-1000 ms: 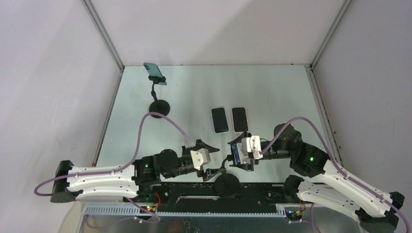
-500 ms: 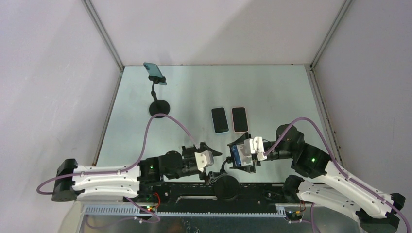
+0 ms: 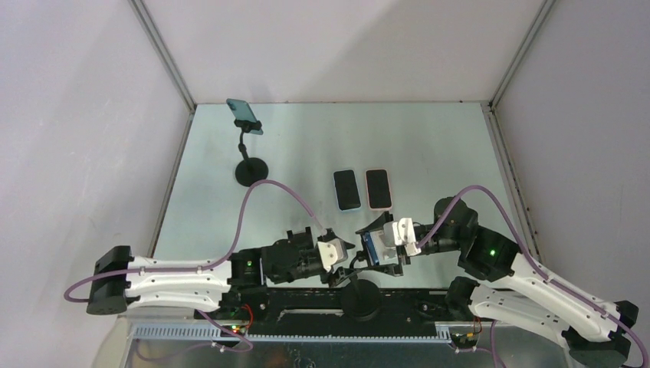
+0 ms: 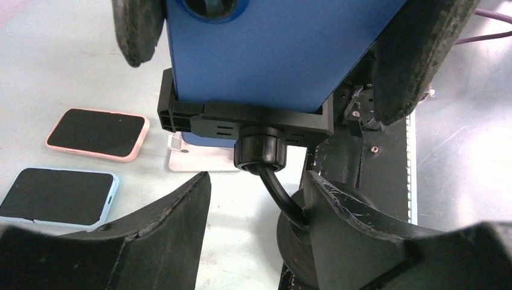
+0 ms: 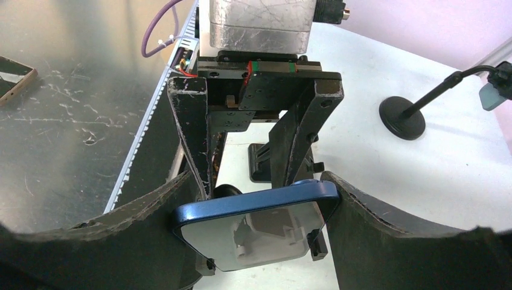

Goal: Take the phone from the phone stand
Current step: Pick up the phone stand with the phone at the center of the board, then remove the phone from the phone stand.

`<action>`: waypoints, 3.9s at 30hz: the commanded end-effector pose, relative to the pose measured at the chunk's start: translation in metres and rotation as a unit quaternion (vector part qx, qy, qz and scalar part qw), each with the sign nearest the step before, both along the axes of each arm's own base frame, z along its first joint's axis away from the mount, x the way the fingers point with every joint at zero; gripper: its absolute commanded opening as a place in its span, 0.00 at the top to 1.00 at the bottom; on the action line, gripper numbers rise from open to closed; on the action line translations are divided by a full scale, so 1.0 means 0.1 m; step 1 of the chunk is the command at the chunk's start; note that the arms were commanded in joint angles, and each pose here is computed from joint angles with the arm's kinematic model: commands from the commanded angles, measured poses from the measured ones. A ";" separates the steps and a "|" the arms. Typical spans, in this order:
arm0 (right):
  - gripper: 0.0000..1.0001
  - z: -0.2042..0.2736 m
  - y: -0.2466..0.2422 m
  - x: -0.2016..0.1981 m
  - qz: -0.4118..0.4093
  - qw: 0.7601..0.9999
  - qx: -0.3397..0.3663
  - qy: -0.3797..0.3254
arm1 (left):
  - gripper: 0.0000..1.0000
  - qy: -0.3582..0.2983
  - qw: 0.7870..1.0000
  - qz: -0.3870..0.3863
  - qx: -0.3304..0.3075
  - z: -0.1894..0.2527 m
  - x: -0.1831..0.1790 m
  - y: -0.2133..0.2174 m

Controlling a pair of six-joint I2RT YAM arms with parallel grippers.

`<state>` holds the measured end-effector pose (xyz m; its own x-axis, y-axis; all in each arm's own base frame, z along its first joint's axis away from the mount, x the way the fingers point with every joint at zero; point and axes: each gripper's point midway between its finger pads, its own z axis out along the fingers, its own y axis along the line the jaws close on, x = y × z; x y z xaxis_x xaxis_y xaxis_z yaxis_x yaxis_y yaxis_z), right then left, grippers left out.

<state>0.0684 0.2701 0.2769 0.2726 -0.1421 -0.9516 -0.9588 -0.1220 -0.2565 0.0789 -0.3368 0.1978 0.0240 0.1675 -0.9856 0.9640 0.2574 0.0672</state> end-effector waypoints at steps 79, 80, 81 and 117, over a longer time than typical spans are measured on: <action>0.01 0.32 0.01 0.10 -0.049 0.997 0.045 -0.045 | 1.00 -0.006 0.998 0.013 -0.059 0.62 0.05 -0.06; 0.01 0.34 0.00 0.11 -0.053 0.996 0.048 -0.045 | 1.00 -0.004 0.998 0.014 -0.058 0.62 0.05 -0.04; 0.01 0.36 -0.01 0.13 -0.064 0.996 0.052 -0.043 | 1.00 0.001 0.998 0.018 -0.056 0.61 0.05 -0.03; 0.01 0.33 -0.20 0.23 -0.117 0.992 0.038 -0.012 | 1.00 0.031 0.994 0.029 -0.098 0.94 0.03 0.28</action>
<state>0.1063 0.2463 0.2860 0.1005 -0.1813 -0.9783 -0.9584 0.2463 -0.1441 0.0912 -0.2946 0.2185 -0.0971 0.1925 -0.9765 0.9193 0.3933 -0.0139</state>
